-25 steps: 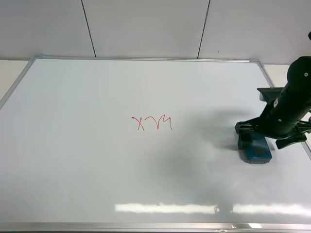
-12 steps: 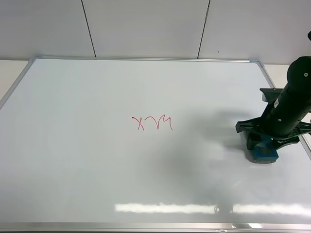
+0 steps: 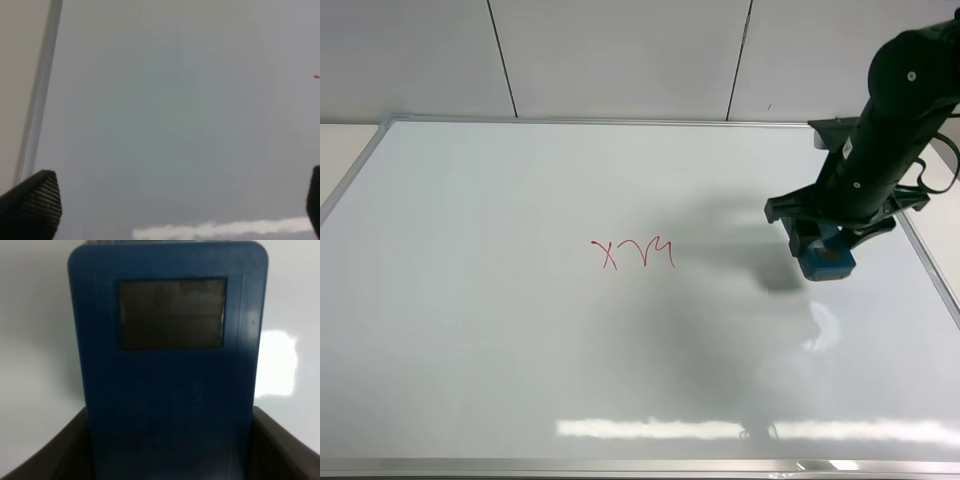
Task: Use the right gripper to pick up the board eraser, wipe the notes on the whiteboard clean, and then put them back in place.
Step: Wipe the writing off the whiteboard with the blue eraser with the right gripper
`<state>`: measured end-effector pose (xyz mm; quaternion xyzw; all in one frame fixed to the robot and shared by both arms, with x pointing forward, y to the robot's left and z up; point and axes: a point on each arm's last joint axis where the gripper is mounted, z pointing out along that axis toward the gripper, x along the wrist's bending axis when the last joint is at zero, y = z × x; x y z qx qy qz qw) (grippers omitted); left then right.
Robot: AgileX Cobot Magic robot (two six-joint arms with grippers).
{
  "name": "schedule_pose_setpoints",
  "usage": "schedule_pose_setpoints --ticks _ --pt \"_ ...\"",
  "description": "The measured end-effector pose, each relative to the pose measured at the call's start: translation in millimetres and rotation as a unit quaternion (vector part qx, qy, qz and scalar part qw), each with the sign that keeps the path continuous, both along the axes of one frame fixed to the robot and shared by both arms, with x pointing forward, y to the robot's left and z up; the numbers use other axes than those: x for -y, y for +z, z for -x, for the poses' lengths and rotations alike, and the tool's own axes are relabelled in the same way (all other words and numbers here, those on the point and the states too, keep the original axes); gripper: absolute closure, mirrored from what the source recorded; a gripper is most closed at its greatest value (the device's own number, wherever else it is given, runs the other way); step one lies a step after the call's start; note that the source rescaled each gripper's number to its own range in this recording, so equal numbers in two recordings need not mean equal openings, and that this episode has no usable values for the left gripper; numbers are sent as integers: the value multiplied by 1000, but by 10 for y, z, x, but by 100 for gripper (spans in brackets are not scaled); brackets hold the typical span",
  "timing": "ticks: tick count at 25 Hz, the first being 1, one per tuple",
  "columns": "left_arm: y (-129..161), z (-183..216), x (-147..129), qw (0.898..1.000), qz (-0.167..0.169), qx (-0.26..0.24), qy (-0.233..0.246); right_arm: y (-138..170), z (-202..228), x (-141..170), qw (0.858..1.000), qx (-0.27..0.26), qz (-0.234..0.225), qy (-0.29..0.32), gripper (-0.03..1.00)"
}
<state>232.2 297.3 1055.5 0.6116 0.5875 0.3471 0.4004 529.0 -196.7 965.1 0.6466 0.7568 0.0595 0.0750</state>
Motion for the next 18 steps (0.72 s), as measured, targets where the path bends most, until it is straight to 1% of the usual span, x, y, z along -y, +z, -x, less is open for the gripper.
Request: schedule_pose_setpoints --ticks 4,8,15,18 --pt "0 0 0 1000 0 0 0 188 -88 -300 999 17 -7 51 96" --pt "0 0 0 1000 0 0 0 248 -188 -631 994 12 -7 106 96" --pt "0 0 0 1000 0 0 0 93 -366 -1154 981 -2 5 195 96" --pt "0 0 0 1000 0 0 0 -75 -424 -1316 976 -13 12 219 96"
